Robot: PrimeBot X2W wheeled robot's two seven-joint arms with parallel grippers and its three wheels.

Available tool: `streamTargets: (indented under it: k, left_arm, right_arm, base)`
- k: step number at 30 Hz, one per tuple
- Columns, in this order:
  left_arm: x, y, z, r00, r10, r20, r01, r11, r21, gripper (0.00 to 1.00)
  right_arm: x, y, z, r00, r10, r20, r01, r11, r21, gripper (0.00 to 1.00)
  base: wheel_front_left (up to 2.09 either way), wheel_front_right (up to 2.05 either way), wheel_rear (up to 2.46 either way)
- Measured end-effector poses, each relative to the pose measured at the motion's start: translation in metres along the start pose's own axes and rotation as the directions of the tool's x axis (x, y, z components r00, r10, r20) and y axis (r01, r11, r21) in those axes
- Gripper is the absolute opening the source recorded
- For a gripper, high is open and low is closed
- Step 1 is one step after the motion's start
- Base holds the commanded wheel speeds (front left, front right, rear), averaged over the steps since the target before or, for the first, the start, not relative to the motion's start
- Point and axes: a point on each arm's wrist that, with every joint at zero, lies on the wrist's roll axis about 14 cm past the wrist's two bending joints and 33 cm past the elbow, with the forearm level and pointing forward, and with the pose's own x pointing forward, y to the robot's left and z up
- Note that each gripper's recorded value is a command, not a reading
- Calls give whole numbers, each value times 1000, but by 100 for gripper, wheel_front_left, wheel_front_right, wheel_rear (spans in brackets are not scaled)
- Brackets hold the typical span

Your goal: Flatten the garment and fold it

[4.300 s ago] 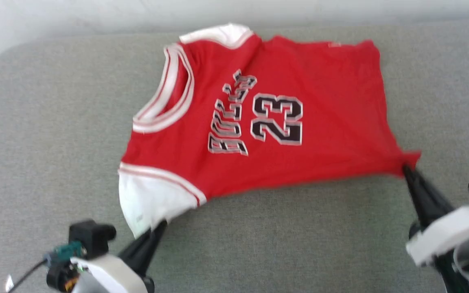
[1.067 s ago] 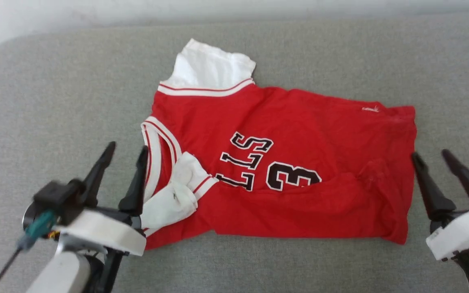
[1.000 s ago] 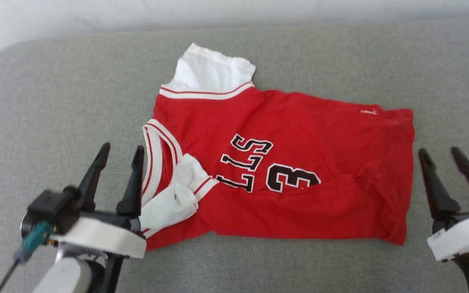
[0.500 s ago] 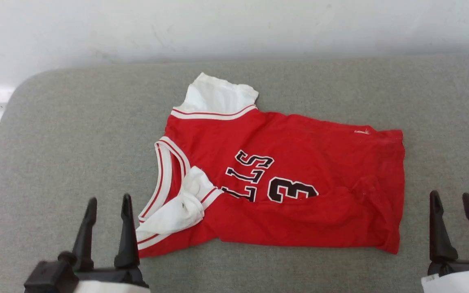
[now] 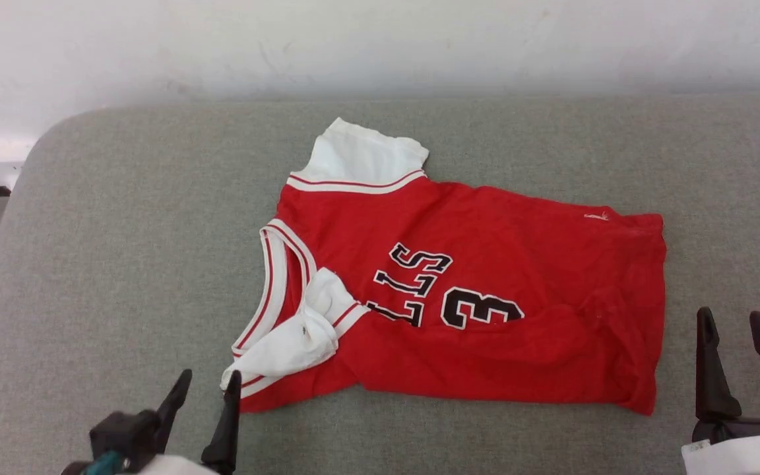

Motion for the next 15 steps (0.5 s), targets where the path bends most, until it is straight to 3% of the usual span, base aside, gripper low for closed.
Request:
streamTargets:
  k: [9, 15]
  left_arm:
    - [13, 3, -38, 954, -53, -295, 77, 994, 71, 100]
    - [25, 3, -54, 923, -69, -379, 91, 995, 40, 100]
  right_arm:
    - [2, -2, -9, 999, -10, -31, 10, 1000, 1, 100]
    - [2, -10, -11, 999, -35, -41, 35, 999, -4, 100]
  base:
    - [0, 0, 0]
    - [0, 0, 0]
